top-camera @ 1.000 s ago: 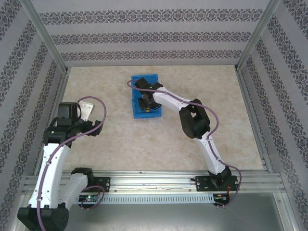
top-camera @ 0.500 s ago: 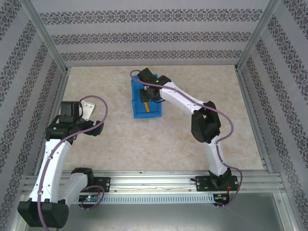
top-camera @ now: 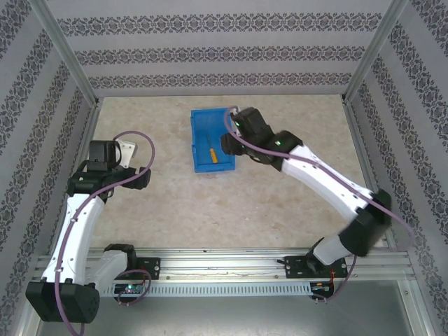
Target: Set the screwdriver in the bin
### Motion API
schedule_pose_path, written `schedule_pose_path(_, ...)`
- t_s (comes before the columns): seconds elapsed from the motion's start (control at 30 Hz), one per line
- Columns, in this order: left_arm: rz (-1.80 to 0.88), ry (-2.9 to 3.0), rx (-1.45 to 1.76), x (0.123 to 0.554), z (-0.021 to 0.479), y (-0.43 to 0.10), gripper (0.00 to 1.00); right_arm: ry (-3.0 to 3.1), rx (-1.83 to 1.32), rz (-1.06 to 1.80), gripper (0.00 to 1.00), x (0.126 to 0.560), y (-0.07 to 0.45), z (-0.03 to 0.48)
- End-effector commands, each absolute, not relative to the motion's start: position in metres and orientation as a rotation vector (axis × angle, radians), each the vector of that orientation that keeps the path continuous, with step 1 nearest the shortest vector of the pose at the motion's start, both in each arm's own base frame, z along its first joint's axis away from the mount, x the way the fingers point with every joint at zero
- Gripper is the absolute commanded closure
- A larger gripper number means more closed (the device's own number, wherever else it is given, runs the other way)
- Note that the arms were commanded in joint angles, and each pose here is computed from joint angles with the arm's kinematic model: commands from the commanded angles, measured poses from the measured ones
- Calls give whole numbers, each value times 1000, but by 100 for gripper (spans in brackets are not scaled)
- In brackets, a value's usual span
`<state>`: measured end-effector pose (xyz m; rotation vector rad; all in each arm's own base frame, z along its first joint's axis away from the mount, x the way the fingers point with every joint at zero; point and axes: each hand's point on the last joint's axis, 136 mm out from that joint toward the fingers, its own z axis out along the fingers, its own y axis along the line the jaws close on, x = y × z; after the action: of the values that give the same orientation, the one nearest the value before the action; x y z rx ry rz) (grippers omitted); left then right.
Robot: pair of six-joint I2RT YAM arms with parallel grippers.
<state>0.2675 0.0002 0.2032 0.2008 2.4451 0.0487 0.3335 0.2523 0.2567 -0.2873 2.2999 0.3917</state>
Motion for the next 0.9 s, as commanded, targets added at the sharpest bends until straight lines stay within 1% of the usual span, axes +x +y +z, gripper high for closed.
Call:
schedule_pose_path(0.0,34,2398,70,279,204,2,1,2128,-226,369,25,324,225,277)
schedule_pose_path(0.07,11,2393,52,281,200,0,1,2078,-213,342,22,313,205,272)
schedule_pose_path(0.13,13,2377,15,286,198,2,1,2056,-197,300,17,300,184,265)
schedule_pose_path(0.27,33,2372,-117,289,185,12,1,2051,-157,252,9,278,149,246)
schedule_pose_path(0.3,25,2371,-131,290,179,11,1,2048,-149,254,6,273,143,243)
schedule_pose_path(0.37,34,2344,-162,293,172,14,1,2022,-146,269,7,265,136,237)
schedule_pose_path(0.43,42,2304,-174,299,165,16,1,1987,-139,290,2,258,131,235)
schedule_pose_path(0.47,50,2278,-176,303,163,18,1,1965,-140,296,2,257,128,235)
schedule_pose_path(0.63,73,2192,-183,324,151,22,1,1945,-59,210,2,264,101,232)
schedule_pose_path(0.73,94,2145,-186,337,147,26,1,1963,-31,140,2,278,88,229)
schedule_pose_path(0.87,118,2047,-163,348,166,28,1,1972,-40,57,2,296,76,229)
